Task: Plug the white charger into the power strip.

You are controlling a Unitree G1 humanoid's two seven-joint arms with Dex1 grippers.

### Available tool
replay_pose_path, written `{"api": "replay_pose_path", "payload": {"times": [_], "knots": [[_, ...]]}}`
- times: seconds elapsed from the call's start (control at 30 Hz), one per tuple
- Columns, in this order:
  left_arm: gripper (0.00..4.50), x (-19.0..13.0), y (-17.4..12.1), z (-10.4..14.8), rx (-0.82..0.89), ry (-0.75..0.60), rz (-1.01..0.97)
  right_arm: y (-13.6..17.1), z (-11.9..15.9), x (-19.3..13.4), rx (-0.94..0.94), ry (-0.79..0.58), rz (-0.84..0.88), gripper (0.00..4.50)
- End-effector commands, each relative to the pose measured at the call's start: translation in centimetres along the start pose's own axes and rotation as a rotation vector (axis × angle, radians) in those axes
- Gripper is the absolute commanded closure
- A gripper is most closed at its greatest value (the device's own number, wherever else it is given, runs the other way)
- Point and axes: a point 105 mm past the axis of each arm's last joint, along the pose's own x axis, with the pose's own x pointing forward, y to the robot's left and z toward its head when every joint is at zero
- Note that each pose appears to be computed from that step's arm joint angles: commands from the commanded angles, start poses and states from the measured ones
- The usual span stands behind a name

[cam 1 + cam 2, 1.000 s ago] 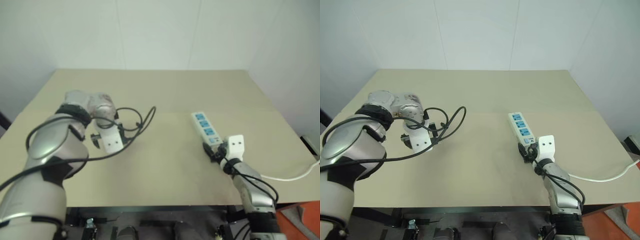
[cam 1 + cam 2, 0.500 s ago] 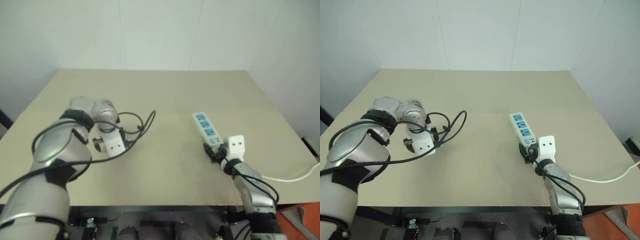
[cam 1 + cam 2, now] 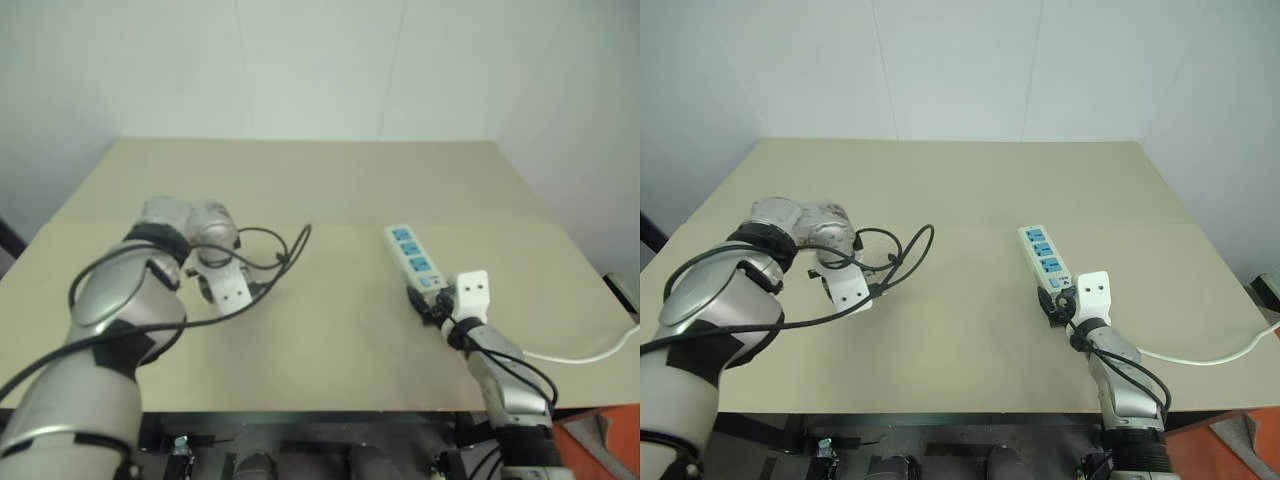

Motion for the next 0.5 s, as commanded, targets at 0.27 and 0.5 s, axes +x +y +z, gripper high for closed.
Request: {"api": "replay_pose_path", "payload": {"times": [0.27,0.5], "knots": [[3.49,-2.0,1.7,-0.5,-0.064,-0.009,0.151,0.0,-0.1,0.0,-0.034,0.016,0.021,1.08],[3.49,-7.8,3.9,-0.2,-0.211,-0.235,0.464,0.4,1.3,-0.4,-0.087,-0.030,0.158,1.08]]}}
